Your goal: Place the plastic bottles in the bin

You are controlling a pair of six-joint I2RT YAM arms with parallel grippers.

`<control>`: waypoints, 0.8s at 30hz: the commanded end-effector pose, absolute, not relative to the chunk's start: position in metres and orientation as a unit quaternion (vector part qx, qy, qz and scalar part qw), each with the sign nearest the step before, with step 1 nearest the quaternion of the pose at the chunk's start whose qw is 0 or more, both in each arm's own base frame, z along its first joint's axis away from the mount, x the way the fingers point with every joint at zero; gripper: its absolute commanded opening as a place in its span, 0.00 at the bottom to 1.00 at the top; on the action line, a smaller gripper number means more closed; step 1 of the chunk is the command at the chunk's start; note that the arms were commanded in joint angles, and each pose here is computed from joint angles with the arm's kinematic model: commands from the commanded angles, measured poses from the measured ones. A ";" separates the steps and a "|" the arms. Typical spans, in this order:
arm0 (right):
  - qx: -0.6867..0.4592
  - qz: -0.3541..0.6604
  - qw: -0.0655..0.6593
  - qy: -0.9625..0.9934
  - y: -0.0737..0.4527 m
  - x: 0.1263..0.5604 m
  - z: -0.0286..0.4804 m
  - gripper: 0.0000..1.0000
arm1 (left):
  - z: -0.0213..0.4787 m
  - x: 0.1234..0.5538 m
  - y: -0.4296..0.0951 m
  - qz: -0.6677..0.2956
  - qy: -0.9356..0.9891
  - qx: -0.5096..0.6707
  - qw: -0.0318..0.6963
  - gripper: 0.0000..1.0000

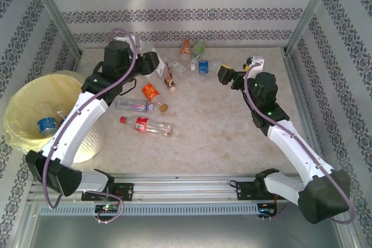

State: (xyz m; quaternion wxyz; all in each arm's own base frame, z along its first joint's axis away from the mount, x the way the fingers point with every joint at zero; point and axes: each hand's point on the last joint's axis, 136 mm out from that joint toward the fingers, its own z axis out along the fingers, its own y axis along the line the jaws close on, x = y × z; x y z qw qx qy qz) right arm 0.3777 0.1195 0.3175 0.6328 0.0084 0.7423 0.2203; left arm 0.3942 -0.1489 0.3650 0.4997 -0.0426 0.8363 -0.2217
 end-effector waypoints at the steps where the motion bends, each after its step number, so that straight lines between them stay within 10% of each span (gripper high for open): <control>1: 0.019 0.235 0.645 0.727 0.120 0.382 0.325 0.98 | 0.388 0.375 -0.104 -0.118 0.841 -0.049 0.525 0.45; 24: -0.003 0.257 0.625 0.737 0.138 0.402 0.314 0.98 | 0.470 0.267 0.121 0.305 0.764 -0.249 0.512 0.46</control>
